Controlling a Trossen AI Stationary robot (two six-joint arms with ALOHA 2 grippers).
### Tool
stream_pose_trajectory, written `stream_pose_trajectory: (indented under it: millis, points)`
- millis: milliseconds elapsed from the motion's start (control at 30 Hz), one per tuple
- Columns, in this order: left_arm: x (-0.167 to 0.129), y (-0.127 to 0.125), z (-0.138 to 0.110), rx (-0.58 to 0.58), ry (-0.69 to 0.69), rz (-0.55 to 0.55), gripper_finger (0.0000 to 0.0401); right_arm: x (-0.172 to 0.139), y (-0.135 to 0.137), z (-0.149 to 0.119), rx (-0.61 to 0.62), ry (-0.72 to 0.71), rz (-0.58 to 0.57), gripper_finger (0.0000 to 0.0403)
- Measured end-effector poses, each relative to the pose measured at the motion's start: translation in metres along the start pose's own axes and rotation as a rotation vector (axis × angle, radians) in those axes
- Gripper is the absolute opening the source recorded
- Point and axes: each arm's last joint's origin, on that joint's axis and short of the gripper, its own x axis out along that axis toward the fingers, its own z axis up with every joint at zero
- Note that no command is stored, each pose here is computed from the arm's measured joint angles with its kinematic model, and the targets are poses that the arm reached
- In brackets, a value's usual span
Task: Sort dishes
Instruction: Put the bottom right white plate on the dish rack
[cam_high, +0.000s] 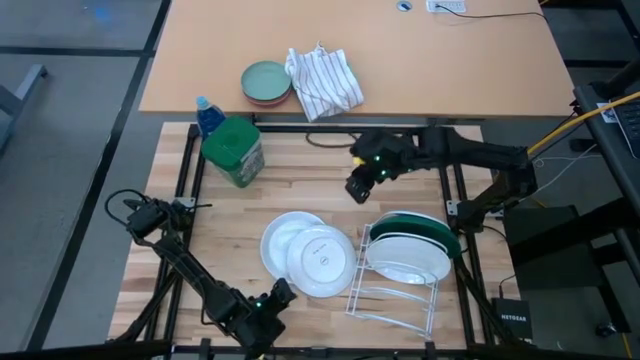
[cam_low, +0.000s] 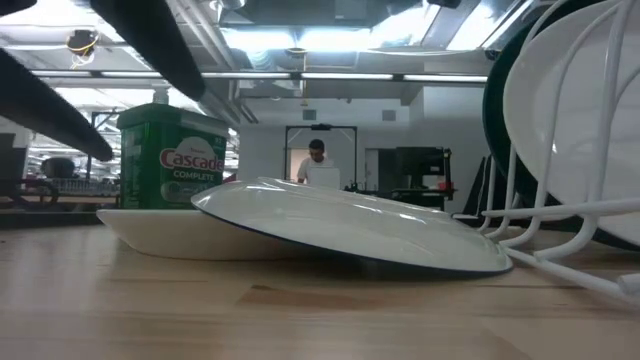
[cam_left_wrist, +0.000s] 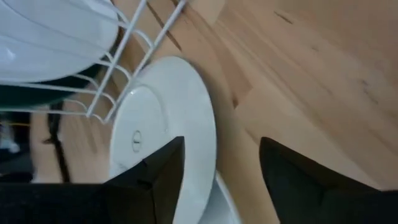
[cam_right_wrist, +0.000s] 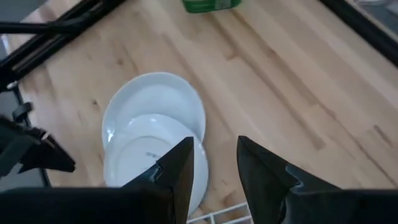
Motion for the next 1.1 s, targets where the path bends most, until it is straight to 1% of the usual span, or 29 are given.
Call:
stream_pose_trajectory:
  millis: [67,200,400,567,733,800,933,1000,1100]
  points:
    - [0.001,-0.001,-0.001,0.036,-0.006,0.023,0.0196,0.004,0.008,-0.003,-0.012,0.004,0.005,0.0127]
    - [0.005,-0.005,-0.001,0.035,-0.038,0.040,0.0196,0.011,0.022,-0.010,-0.048,0.016,0.006,0.0127]
    - [0.012,-0.012,-0.009,0.112,-0.047,0.058,0.0196,0.022,0.037,-0.015,-0.084,0.004,0.011,0.0127]
    - [0.019,-0.018,-0.017,0.112,-0.047,0.062,0.0196,0.027,0.044,-0.015,-0.090,-0.013,0.031,0.0127]
    - [0.032,-0.027,-0.021,0.185,-0.005,0.074,0.0196,0.032,0.046,-0.013,-0.088,-0.021,0.036,0.0127]
    - [0.039,-0.032,-0.022,0.232,0.010,0.098,0.0196,0.033,0.047,-0.013,-0.091,-0.020,0.035,0.0127]
    - [0.046,-0.036,-0.019,0.294,0.056,0.217,0.0194,0.036,0.047,-0.013,-0.093,-0.013,0.031,0.0127]
    - [0.049,-0.037,-0.019,0.287,0.069,0.248,0.0191,0.036,0.047,-0.013,-0.093,-0.014,0.031,0.0127]
    - [0.052,-0.035,-0.019,0.248,0.062,0.256,0.0183,0.036,0.047,-0.013,-0.093,-0.021,0.021,0.0127]
